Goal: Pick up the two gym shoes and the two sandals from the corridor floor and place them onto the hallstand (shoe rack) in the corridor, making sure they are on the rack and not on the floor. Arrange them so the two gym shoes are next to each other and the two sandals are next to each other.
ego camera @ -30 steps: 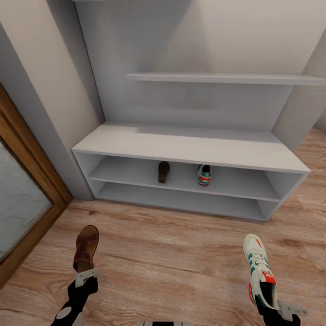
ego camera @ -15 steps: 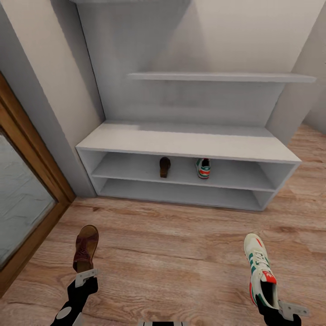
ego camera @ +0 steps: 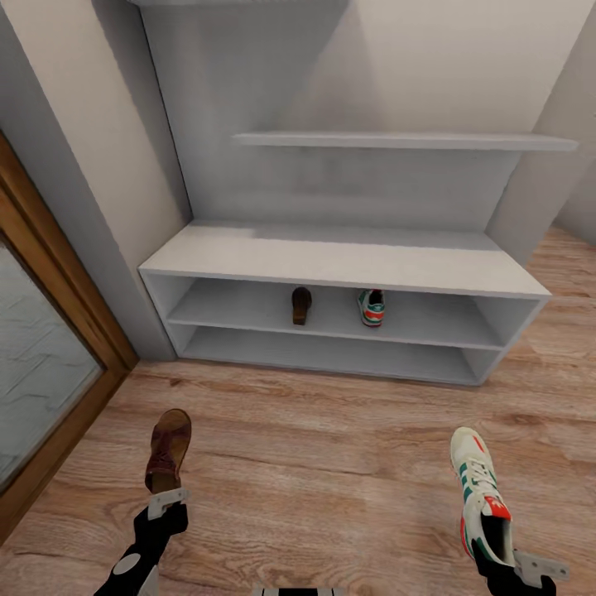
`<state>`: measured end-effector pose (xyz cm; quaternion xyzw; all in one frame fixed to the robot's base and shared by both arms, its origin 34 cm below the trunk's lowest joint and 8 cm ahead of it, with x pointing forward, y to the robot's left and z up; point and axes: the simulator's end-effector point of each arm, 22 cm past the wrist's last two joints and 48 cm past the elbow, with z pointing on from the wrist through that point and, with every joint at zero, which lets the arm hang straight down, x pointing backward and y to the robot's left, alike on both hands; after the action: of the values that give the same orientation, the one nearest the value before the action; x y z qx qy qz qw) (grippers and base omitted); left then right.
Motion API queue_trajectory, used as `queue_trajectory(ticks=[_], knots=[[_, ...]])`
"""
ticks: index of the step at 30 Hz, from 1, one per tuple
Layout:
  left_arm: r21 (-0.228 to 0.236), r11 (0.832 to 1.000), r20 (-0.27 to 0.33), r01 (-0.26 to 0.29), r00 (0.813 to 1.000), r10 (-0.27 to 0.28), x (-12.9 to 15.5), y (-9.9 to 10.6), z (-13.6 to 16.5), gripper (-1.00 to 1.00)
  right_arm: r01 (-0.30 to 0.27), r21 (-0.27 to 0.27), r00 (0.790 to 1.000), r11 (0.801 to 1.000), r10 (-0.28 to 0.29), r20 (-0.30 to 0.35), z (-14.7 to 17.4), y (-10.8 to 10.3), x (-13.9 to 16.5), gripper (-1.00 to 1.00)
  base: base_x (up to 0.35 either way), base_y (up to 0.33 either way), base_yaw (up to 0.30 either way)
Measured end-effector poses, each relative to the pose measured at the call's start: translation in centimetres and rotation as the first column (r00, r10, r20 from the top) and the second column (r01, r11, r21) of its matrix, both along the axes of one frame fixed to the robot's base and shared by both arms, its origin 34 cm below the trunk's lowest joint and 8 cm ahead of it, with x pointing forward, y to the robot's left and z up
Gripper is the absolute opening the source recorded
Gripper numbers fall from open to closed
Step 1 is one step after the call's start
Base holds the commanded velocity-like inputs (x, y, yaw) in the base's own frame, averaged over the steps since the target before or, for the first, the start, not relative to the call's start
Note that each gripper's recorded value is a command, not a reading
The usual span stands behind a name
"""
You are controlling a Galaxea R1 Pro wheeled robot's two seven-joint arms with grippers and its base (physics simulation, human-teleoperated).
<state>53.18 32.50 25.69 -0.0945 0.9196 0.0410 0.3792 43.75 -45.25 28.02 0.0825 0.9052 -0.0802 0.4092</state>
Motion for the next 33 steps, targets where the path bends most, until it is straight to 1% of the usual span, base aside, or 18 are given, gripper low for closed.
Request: queue_trajectory(ticks=[1,2,3,4,6,8,10,12,15,16,17,19,20,22,23,27,30,33], knots=[[0.001,1.000,-0.013,0.013,1.000,-0.013,0.2,-0.2,-0.1,-1.00,0.023,-0.004,1.000,1.000,-0.023,0.001,0.1,-0.8,-0.3,-1.00,0.000,0.000,0.000],[-0.008,0.999,-0.071,0.039,0.997,-0.039,1.5,-0.9,0.0,-1.00,0.084,-0.039,0.996,0.996,-0.084,0.012,1.1,-4.5,-0.9,-1.00,0.000,0.000,0.000],[-0.011,0.999,-0.079,0.042,0.996,-0.043,2.3,-0.9,0.4,-1.00,0.188,-0.054,0.982,0.981,-0.186,0.042,2.3,-8.1,-1.8,-1.00,0.000,0.000,0.000],[-0.019,0.999,-0.099,0.047,0.994,-0.048,3.4,-1.1,0.8,-1.00,0.215,-0.071,0.976,0.974,-0.212,0.053,3.0,-9.9,-2.2,-1.00,0.000,0.000,0.000],[-0.035,0.998,-0.131,0.052,0.990,-0.056,5.7,-1.6,1.8,-1.00,0.316,-0.105,0.947,0.943,-0.307,0.094,5.2,-15.0,-3.6,-1.00,0.000,0.000,0.000],[-0.045,0.997,-0.131,0.065,0.989,-0.071,8.6,-2.3,3.3,-1.00,0.380,-0.122,0.922,0.917,-0.365,0.128,6.9,-18.3,-4.8,-1.00,0.000,0.000,0.000],[-0.043,0.995,-0.106,0.086,0.990,-0.090,11.7,-3.0,5.2,-1.00,0.422,-0.133,0.903,0.897,-0.402,0.153,8.1,-20.4,-5.6,-1.00,0.000,0.000,0.000],[-0.037,0.992,-0.088,0.117,0.989,-0.120,14.3,-3.9,7.0,-1.00,0.442,-0.151,0.893,0.884,-0.417,0.170,9.4,-22.3,-6.0,-1.00,0.000,0.000,0.000],[-0.032,0.985,-0.105,0.168,0.980,-0.171,16.5,-5.7,8.4,-1.00,0.459,-0.169,0.885,0.872,-0.434,0.167,10.4,-24.3,-6.5,-1.00,0.000,0.000,0.000],[-0.033,0.982,-0.113,0.188,0.975,-0.191,17.2,-6.6,9.0,-1.00,0.481,-0.169,0.875,0.861,-0.458,0.158,10.8,-25.4,-7.1,-1.00,0.000,0.000,0.000],[-0.032,0.978,-0.120,0.206,0.971,-0.208,17.9,-7.3,9.6,-1.00,0.510,-0.166,0.859,0.844,-0.491,0.146,11.1,-26.6,-7.9,-1.00,0.000,0.000,0.000],[-0.032,0.972,-0.122,0.234,0.964,-0.236,19.5,-8.7,11.0,-1.00,0.587,-0.144,0.810,0.797,-0.575,0.116,11.7,-28.9,-10.3,-1.00,0.000,0.000,0.000],[-0.032,0.971,-0.123,0.239,0.963,-0.241,19.9,-9.0,11.4,-1.00,0.605,-0.136,0.796,0.784,-0.595,0.108,11.7,-29.4,-10.9,-1.00,0.000,0.000,0.000],[-0.039,0.967,-0.134,0.250,0.958,-0.253,21.2,-9.9,12.6,-1.00,0.667,-0.107,0.745,0.738,-0.661,0.090,12.0,-30.6,-12.9,-1.00,0.000,0.000,0.000],[-0.042,0.966,-0.151,0.253,0.955,-0.257,21.4,-10.1,12.7,-1.00,0.684,-0.096,0.730,0.724,-0.678,0.085,12.0,-30.9,-13.5,-1.00,0.000,0.000,0.000],[-0.043,0.965,-0.181,0.260,0.948,-0.264,21.4,-10.2,12.8,-1.00,0.703,-0.077,0.711,0.707,-0.699,0.079,12.0,-31.1,-14.1,-1.00,0.000,0.000,0.000],[-0.041,0.963,-0.188,0.266,0.945,-0.268,21.4,-10.3,12.9,-1.00,0.698,-0.082,0.716,0.711,-0.691,0.103,13.0,-31.4,-13.4,-1.00,0.000,0.000,0.000],[-0.022,0.958,-0.195,0.286,0.938,-0.285,21.3,-10.5,12.7,-1.00,0.692,-0.090,0.721,0.716,-0.682,0.122,13.6,-31.7,-12.9,-1.00,0.000,0.000,0.000]])
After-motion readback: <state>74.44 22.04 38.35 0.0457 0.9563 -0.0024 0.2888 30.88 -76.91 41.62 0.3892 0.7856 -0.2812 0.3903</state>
